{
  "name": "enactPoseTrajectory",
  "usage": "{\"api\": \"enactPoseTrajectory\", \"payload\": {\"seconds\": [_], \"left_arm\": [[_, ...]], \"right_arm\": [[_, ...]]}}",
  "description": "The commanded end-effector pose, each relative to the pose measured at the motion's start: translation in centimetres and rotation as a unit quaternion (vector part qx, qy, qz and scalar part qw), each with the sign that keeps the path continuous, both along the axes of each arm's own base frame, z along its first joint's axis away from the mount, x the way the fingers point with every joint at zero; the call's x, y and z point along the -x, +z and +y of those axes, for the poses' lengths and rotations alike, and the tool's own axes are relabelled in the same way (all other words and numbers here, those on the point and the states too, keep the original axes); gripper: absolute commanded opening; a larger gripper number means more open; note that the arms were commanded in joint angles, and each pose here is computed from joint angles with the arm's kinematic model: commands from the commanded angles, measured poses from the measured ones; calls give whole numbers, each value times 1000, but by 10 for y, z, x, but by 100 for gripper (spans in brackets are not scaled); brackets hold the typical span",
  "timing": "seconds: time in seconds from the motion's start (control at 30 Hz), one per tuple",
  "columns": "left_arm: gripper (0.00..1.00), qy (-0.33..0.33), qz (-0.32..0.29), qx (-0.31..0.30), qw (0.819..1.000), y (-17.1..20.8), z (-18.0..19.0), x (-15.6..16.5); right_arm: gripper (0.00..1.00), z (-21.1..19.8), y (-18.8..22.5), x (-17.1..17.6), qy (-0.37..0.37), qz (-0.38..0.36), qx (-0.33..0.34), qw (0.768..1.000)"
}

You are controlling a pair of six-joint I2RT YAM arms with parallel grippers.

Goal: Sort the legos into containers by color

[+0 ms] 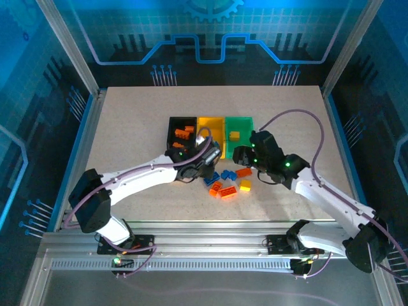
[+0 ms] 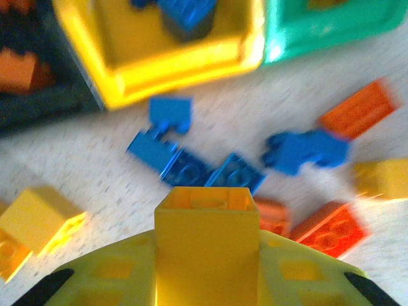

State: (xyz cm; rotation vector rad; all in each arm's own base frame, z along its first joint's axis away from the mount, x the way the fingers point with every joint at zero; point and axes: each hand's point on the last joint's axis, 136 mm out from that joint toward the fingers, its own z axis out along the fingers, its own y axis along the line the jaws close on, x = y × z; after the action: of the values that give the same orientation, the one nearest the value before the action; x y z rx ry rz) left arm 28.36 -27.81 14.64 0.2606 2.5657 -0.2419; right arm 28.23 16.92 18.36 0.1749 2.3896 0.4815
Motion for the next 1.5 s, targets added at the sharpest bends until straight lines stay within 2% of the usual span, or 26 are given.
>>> {"api": "enactPoseTrajectory", "payload": {"seconds": [0.0, 0.2, 0.43, 0.57, 0.8, 0.9, 1.13, 1.2, 1.33, 1.47], "left_arm": [[30, -7, -8, 34, 999, 22, -29, -17], [31, 0, -21, 73, 997, 33, -76, -74], [30, 21, -12, 74, 997, 11, -104, -132], [31, 29, 0, 70, 997, -6, -114, -148], [46, 43, 15, 83, 995, -13, -117, -161], [63, 44, 13, 99, 994, -1, -117, -162], [88, 28, -2, 149, 988, 45, -115, -144], [99, 24, -12, 180, 983, 66, -111, -132], [99, 18, -35, 243, 969, 103, -93, -103], [99, 14, -45, 261, 964, 111, -67, -65]], "right_arm": [[63, -21, -12, 6, -38, 8, 5, 999], [63, -37, -25, 20, -49, 27, 15, 998], [64, -48, -27, 32, -57, 25, 15, 998], [64, -49, -31, 35, -53, 31, 14, 998], [64, -48, -36, 38, -47, 37, 11, 998], [64, -47, -36, 38, -46, 38, 10, 998], [68, -46, -30, 36, -46, 34, 8, 998], [69, -45, -33, 37, -40, 41, 13, 998], [70, -42, -49, 43, -29, 74, 22, 997], [71, -36, -75, 50, -15, 121, 29, 992]]}}
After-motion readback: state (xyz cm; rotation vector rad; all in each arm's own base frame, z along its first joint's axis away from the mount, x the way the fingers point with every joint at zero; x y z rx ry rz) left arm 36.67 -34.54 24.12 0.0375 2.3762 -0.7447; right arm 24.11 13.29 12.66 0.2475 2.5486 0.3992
